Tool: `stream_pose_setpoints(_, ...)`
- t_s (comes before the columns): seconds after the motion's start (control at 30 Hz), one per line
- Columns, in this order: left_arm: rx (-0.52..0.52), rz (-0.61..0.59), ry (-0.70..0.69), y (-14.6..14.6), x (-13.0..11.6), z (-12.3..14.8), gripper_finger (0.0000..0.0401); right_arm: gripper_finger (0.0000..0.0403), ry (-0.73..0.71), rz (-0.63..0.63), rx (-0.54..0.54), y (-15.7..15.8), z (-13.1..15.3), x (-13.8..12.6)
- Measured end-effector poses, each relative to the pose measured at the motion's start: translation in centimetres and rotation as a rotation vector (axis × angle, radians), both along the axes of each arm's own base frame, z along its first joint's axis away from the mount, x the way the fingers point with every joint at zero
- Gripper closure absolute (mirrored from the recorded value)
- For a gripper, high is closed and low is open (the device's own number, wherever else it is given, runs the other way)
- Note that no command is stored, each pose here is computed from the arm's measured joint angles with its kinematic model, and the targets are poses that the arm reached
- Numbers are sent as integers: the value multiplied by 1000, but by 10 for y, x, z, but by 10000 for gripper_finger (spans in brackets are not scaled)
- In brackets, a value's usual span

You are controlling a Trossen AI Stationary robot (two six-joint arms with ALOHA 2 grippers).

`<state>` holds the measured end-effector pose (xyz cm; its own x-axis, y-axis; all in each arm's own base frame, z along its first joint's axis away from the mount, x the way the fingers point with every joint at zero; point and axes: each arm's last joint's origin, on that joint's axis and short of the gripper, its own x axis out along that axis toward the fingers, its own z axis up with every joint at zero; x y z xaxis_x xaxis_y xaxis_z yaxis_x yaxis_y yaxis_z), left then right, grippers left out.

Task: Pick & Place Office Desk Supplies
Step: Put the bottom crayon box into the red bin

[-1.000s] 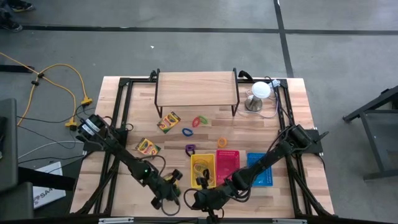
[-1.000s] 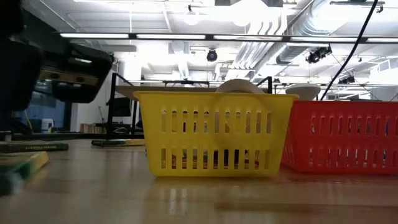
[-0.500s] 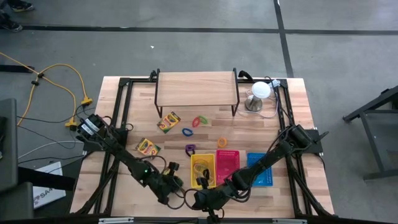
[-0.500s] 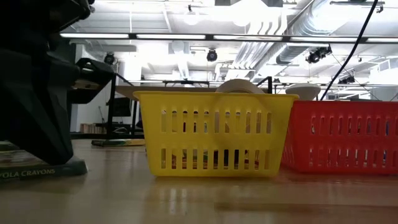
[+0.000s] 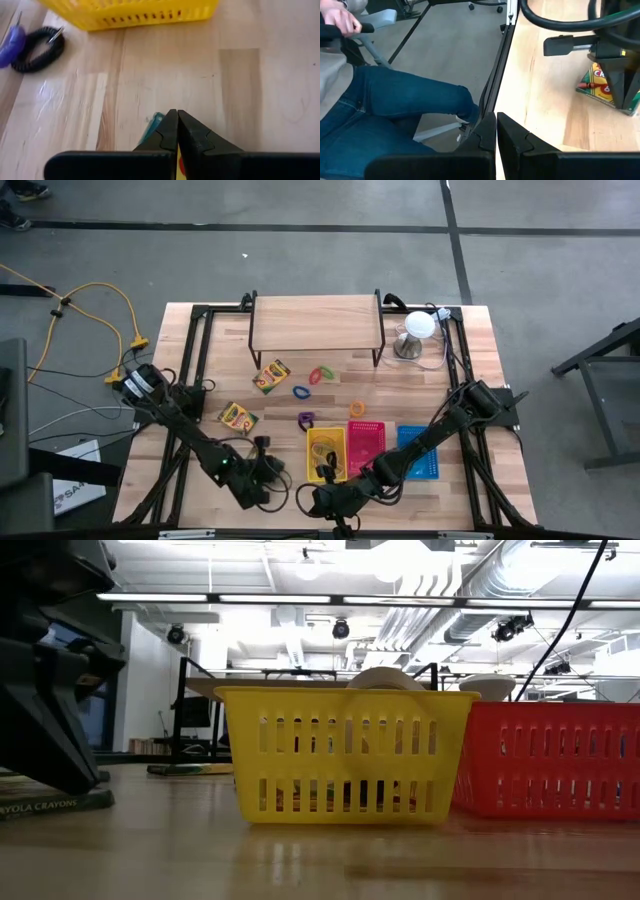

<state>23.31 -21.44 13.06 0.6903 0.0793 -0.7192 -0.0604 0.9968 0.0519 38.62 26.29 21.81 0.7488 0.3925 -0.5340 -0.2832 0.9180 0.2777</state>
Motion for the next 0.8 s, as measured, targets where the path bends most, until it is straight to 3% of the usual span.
stream_pose_setpoints(0.2, -65, 121, 1, 2, -2, -1, 401, 401, 0, -1, -2, -1, 0, 0)
stream_pose_setpoints(0.43, -89, 182, -5, 4, -3, -1, 401, 401, 5, 0, -6, -1, -1, 0)
stream_pose_setpoints(0.6, -76, 153, -13, 2, -1, 5, 401, 401, 7, 0, -8, -1, -1, 0)
stream_pose_setpoints(0.8, -65, 63, -74, 2, -1, 35, 401, 401, 10, 0, -11, -1, -1, 0)
